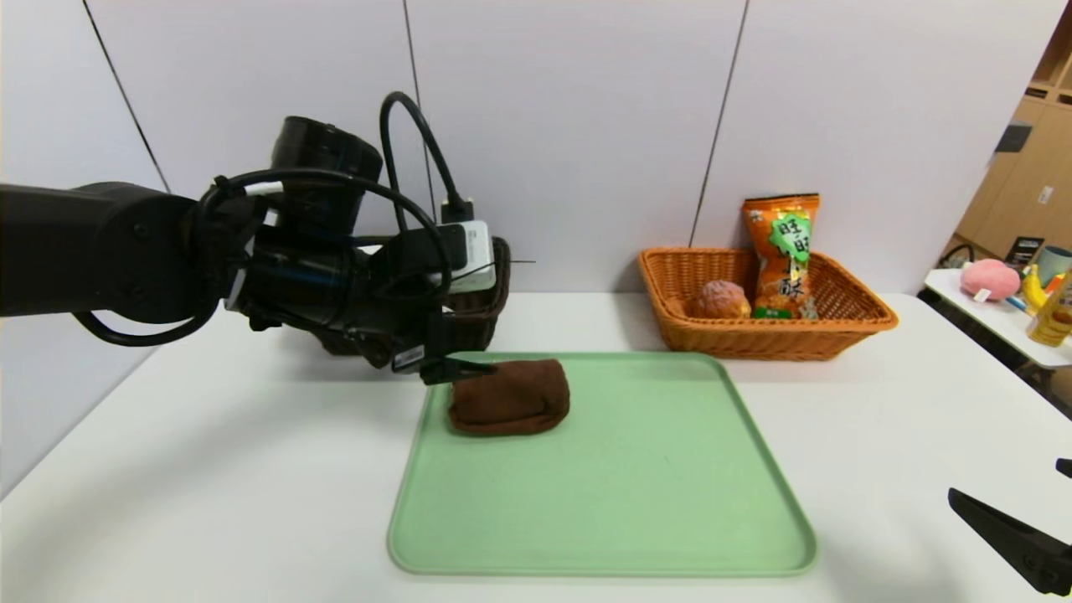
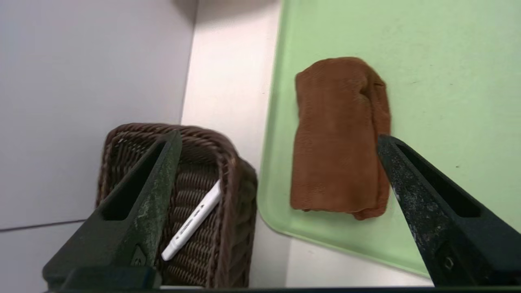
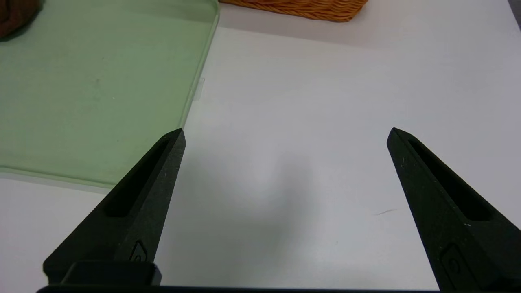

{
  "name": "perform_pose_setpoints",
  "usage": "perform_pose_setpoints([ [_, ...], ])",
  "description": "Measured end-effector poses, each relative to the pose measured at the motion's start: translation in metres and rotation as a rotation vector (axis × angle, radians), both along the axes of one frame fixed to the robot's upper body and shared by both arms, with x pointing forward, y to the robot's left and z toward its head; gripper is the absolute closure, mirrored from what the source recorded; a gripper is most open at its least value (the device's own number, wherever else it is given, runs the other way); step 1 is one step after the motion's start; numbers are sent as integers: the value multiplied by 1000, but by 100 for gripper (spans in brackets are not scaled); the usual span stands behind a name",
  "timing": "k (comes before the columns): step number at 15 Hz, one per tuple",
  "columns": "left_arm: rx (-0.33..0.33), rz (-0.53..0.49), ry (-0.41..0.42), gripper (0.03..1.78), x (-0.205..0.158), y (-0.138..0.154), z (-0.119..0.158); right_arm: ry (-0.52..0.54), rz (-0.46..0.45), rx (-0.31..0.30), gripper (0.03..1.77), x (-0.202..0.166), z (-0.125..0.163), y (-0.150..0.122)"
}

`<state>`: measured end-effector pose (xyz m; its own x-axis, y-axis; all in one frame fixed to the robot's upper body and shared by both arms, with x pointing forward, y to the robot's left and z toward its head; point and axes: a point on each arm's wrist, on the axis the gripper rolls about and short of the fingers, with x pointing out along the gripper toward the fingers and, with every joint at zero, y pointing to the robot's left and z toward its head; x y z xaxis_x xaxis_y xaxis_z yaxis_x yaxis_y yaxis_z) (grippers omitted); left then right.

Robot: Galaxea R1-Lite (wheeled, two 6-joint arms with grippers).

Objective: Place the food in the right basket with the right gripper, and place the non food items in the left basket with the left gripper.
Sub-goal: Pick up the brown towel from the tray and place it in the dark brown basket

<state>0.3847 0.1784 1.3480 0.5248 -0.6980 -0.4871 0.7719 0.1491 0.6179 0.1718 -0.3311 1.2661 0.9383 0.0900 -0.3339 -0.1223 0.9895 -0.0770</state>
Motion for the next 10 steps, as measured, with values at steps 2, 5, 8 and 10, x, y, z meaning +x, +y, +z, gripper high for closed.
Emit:
perform_pose_setpoints([
  [2,14,-16,23,12,2,-7,-8,-10,9,5,9,-1,1,0],
  [5,44,-49,51,12,1,-26,-22,-6,8,10,9,-4,-2,0],
  [8,67,-66,82,12,4,-38,-36,-4,10,15,9,-7,-5,0],
  [10,84,-68,94,12,5,-44,-43,-8,12,16,9,-7,-5,0],
])
